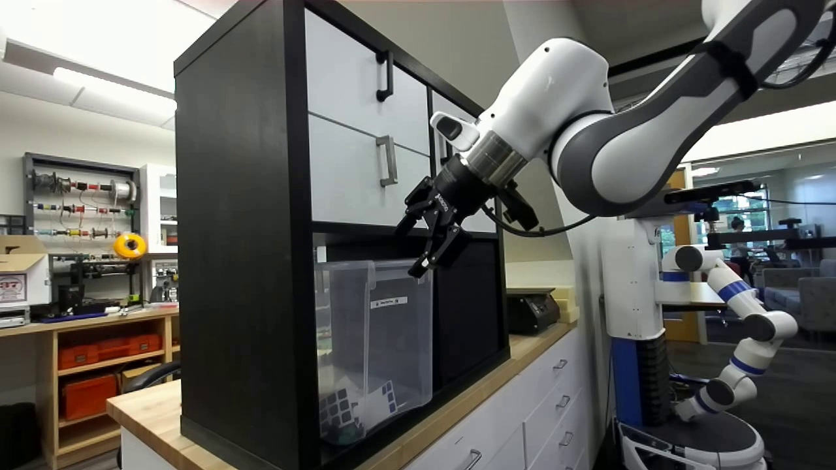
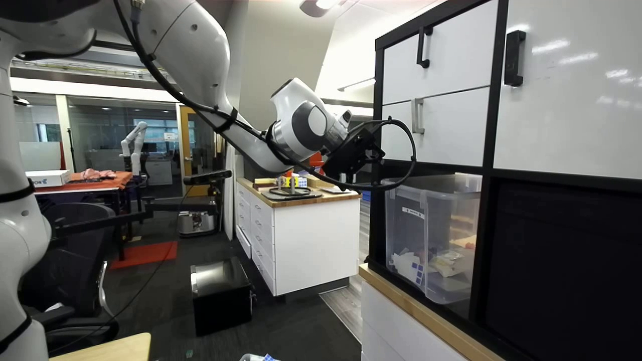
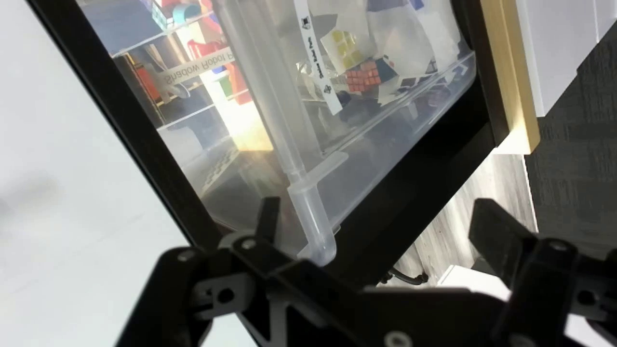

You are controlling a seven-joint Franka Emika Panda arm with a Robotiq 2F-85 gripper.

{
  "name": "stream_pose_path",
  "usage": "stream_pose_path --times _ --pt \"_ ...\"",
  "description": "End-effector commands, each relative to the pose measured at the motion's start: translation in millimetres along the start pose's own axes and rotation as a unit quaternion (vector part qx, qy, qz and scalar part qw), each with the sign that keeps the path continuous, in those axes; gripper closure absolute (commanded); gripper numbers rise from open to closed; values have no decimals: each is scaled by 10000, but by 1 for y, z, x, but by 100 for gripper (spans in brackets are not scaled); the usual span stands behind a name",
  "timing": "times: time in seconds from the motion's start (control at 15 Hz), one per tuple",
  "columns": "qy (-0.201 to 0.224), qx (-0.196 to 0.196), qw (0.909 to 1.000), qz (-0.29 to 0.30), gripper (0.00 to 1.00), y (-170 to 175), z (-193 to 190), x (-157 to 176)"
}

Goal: Slide the transparent box under the cabinet forward

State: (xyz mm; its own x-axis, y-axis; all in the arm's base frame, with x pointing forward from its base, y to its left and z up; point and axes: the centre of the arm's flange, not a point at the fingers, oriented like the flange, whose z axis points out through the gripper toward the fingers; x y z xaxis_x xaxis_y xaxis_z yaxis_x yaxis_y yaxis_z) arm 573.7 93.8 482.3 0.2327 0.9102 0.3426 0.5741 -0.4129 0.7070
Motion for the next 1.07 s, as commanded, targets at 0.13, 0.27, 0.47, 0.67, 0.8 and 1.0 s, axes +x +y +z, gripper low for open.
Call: stream_pose_path --times 0.13,0.27,0.47,0.67,0.8,1.0 --pt "-17 -229 9994 -246 0 7 17 -1" --pt "-75 -204 9995 -228 0 12 27 0" --pt "-125 -200 9995 -220 0 17 41 1" --pt "-137 -196 9995 -220 0 21 54 2" --pt "-136 -195 9995 -228 0 22 62 3" --pt "-162 -183 9994 -227 0 24 73 3"
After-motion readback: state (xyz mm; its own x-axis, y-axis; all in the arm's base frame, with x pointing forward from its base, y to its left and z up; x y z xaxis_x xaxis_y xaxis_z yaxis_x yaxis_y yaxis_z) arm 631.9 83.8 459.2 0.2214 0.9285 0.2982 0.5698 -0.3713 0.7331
